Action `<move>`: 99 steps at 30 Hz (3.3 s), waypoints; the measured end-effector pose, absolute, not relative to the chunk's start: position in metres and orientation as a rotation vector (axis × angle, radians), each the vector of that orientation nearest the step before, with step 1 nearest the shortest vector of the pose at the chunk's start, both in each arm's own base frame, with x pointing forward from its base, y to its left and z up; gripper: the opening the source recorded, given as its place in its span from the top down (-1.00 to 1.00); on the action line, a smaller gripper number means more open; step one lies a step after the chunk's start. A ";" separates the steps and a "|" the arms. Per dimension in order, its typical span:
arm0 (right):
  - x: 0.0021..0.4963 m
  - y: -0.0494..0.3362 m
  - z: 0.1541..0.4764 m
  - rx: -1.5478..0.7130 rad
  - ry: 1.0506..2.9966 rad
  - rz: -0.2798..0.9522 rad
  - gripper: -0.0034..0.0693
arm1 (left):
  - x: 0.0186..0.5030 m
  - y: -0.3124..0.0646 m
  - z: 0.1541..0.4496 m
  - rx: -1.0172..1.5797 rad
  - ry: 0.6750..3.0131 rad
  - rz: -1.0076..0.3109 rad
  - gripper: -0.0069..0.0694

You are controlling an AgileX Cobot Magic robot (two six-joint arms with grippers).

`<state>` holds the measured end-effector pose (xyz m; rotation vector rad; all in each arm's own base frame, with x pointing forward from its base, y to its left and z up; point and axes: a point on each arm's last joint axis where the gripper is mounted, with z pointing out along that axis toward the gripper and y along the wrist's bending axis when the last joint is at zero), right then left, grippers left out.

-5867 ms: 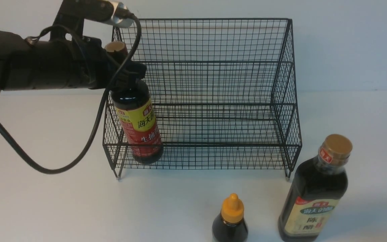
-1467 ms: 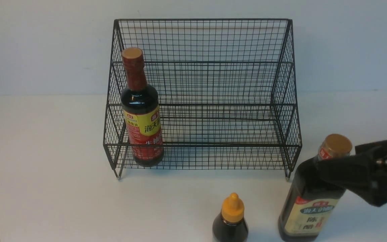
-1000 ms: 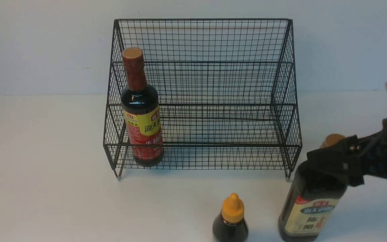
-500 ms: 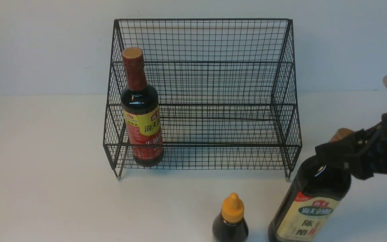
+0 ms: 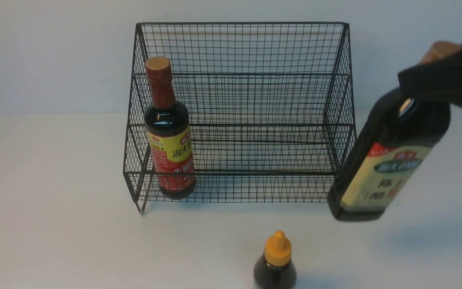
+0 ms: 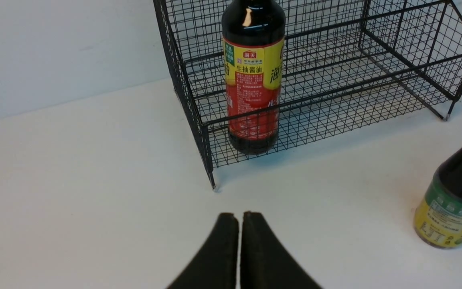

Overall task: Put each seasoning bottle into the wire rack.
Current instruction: Use the right arm to put the condiment bottle back on the shelf

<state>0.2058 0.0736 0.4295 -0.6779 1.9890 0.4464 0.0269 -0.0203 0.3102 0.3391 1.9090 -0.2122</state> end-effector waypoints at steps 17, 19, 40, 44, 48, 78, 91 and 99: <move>0.314 0.093 0.434 -0.570 1.997 0.551 0.01 | 0.028 -0.017 0.310 0.348 1.912 -0.152 0.83; 0.319 0.094 0.429 -0.559 2.009 0.555 0.01 | 0.028 -0.017 0.310 0.348 1.911 -0.151 0.83; 0.344 0.089 0.381 -0.552 2.286 0.467 0.01 | 0.028 -0.017 0.310 0.349 1.911 -0.145 0.83; 0.343 0.088 0.374 -0.517 2.329 0.475 0.01 | 0.028 -0.017 0.310 0.344 1.913 -0.148 0.83; 0.340 0.095 0.363 -0.545 2.366 0.468 0.01 | 0.028 -0.017 0.310 0.343 1.913 -0.149 0.83; 0.327 0.135 0.362 -0.775 2.304 0.325 0.01 | 0.028 -0.017 0.309 0.346 1.922 -0.149 0.83; 0.326 0.135 0.363 -0.772 2.307 0.325 -0.05 | 0.028 -0.017 0.309 0.346 1.922 -0.149 0.83; 0.324 0.135 0.368 -0.770 2.299 0.337 -0.64 | 0.028 -0.017 0.309 0.345 1.922 -0.149 0.83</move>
